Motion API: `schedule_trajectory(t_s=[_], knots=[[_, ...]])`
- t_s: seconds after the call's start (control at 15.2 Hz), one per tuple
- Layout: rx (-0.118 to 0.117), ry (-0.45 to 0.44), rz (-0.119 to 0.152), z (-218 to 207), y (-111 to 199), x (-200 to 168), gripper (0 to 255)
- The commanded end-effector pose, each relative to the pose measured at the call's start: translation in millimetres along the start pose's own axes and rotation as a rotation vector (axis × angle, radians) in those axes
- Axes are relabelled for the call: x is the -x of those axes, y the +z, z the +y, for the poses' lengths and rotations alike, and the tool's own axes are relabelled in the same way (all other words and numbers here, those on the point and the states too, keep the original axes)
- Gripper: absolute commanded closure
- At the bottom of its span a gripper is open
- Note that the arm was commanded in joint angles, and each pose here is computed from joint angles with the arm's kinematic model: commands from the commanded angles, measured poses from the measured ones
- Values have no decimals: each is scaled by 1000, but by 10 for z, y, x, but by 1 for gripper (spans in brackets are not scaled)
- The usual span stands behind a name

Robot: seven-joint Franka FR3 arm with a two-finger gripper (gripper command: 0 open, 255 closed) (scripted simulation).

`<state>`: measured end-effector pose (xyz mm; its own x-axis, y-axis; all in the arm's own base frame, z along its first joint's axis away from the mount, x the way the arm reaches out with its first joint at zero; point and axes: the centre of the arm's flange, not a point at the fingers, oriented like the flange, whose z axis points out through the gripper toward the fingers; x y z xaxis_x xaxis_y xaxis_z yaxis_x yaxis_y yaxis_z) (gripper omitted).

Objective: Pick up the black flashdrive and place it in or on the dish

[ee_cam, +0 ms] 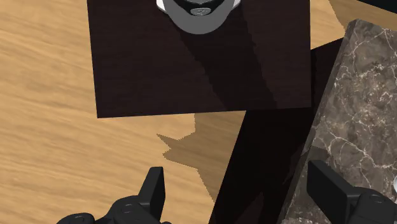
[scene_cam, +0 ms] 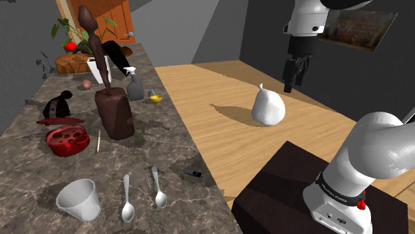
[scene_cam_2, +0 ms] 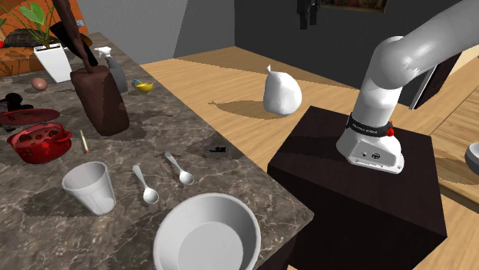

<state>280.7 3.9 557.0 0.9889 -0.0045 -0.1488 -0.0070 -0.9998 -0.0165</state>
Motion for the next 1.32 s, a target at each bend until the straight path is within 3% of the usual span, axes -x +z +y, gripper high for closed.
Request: schedule_trajectory(t_s=[0.0, 1.25], knots=[[0, 0, 0, 0, 0, 0, 0], [34, -215, 16, -1382, 1652, -1303, 0]])
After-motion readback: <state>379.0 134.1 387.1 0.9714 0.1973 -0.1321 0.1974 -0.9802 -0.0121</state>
